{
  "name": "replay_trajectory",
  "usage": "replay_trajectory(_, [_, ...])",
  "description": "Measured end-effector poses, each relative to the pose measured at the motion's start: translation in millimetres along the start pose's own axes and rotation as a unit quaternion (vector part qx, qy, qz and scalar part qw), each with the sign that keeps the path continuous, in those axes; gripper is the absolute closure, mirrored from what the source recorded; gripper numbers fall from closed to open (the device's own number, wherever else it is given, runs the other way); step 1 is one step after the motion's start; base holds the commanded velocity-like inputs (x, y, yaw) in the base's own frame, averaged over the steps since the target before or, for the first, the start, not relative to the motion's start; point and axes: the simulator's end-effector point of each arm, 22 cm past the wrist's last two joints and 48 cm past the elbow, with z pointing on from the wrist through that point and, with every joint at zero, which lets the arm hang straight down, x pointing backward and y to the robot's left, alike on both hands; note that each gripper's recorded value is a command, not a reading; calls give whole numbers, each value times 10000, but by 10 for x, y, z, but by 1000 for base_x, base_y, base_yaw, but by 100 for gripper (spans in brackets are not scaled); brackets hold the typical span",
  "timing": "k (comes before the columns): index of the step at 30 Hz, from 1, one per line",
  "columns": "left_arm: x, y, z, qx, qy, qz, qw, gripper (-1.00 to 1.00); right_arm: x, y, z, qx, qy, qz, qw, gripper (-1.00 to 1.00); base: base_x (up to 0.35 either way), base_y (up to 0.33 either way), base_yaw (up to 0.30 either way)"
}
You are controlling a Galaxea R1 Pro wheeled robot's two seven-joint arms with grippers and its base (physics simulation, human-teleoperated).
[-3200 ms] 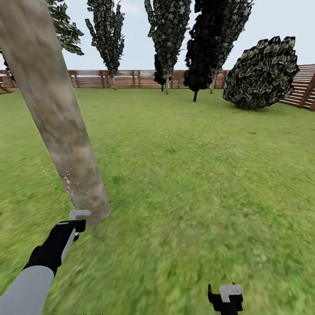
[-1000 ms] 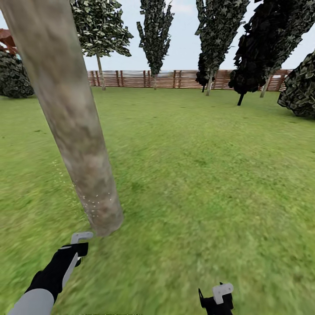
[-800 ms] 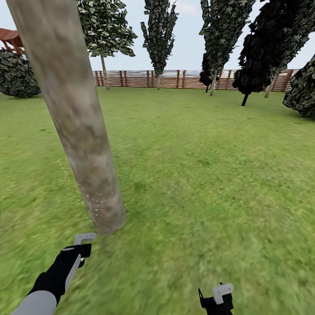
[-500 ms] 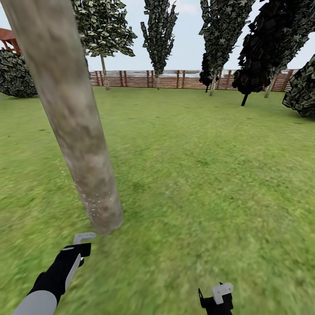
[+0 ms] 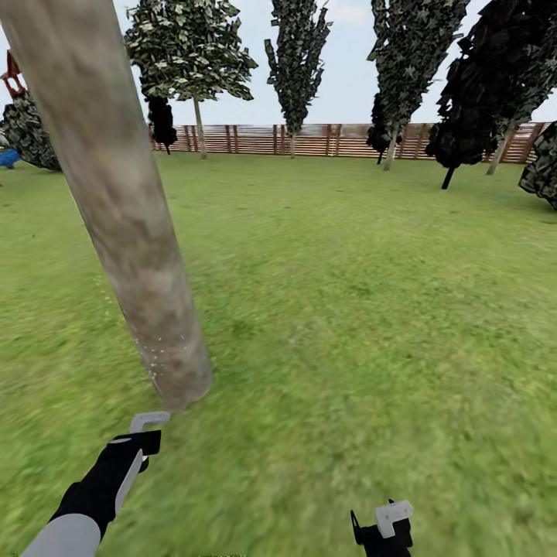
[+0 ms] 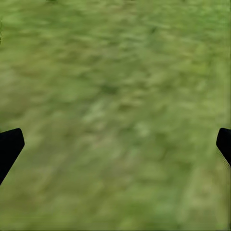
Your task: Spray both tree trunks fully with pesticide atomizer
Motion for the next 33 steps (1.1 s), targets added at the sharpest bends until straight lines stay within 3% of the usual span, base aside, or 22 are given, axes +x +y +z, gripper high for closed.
replay_trajectory(11, [7,-16,0,13,7,-1,10000,100,8,-9,-2,4,8,-6,10000,-100,107,-266,92])
replay_trajectory(18, [-107,-16,-19,18,-103,-8,9999,100,0,-3,0,2,-1,-1,10000,-100,-84,-249,33])
replay_trajectory(21, [-264,-16,-54,37,-256,-6,9997,100,-1,-1,0,1,-1,0,10000,-100,-213,-163,232])
replay_trajectory(24, [-650,52,-173,1,-625,-28,9980,100,-3,-2,1,4,-2,4,10000,-100,-40,-29,272])
replay_trajectory(27, [-683,34,-219,60,-437,-28,9990,100,-1,-2,0,4,-1,4,10000,-100,-6,-4,277])
replay_trajectory(31, [-1051,-92,-393,444,-576,-41,9973,100,-1,-3,0,3,-2,2,10000,-100,-1,0,274])
replay_trajectory(33, [-1288,-154,-515,633,-495,-67,9967,100,0,-8,0,8,-1,2,10000,-100,0,0,104])
